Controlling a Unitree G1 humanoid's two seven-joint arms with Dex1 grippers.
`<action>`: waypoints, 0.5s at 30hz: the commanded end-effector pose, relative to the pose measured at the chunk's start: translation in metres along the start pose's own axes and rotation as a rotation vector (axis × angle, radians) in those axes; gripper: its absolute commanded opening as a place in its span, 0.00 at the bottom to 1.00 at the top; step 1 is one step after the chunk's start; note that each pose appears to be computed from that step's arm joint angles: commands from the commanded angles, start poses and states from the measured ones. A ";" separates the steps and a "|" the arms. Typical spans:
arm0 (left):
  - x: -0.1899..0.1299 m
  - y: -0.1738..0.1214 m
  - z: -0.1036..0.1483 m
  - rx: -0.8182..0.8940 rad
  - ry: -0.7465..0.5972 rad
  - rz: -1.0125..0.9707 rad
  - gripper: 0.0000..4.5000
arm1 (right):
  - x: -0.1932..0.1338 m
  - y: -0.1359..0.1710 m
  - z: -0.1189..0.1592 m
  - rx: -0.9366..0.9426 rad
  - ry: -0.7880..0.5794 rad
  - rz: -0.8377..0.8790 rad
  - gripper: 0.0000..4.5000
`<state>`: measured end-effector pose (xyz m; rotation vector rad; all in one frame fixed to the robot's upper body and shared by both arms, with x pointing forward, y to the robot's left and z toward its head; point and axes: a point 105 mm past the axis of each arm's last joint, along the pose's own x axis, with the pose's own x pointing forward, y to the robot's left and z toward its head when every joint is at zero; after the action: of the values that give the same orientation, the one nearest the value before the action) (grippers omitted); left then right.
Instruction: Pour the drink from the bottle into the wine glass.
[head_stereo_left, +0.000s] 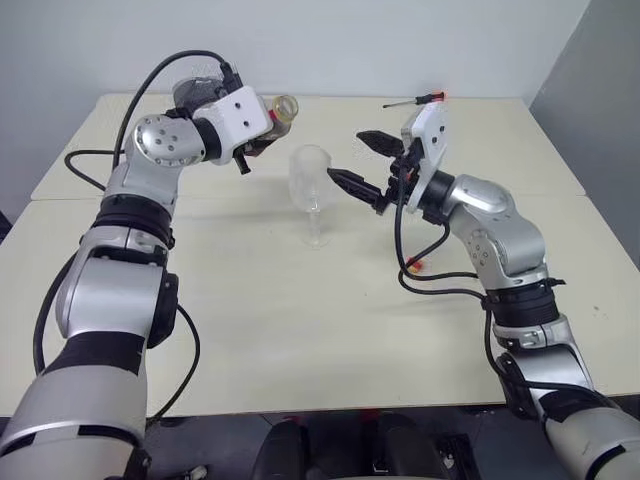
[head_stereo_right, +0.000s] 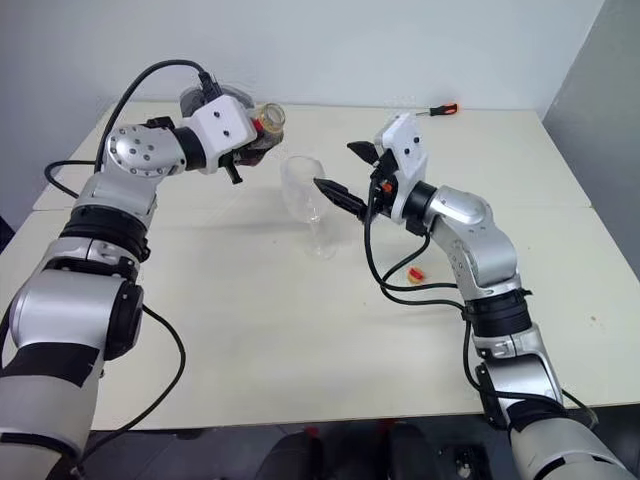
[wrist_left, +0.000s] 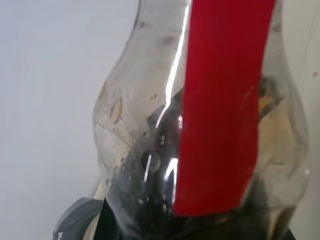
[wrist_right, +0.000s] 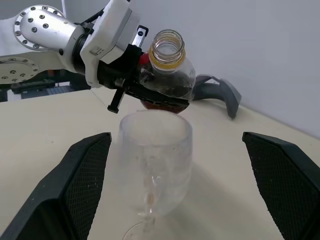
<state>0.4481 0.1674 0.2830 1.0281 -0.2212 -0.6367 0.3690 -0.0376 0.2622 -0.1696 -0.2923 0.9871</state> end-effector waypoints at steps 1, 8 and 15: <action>-0.002 0.018 0.017 0.067 -0.038 0.046 0.21 | 0.004 0.001 0.016 -0.043 -0.048 0.004 1.00; -0.006 0.020 0.012 0.193 0.022 0.026 0.21 | 0.007 0.006 0.021 -0.045 -0.057 0.020 1.00; -0.007 0.030 0.018 0.295 0.044 0.042 0.21 | 0.009 0.010 0.025 -0.038 -0.062 0.030 1.00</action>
<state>0.4490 0.1690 0.2935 1.2792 -0.2310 -0.6001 0.3671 -0.0289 0.2613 -0.1596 -0.2831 1.0061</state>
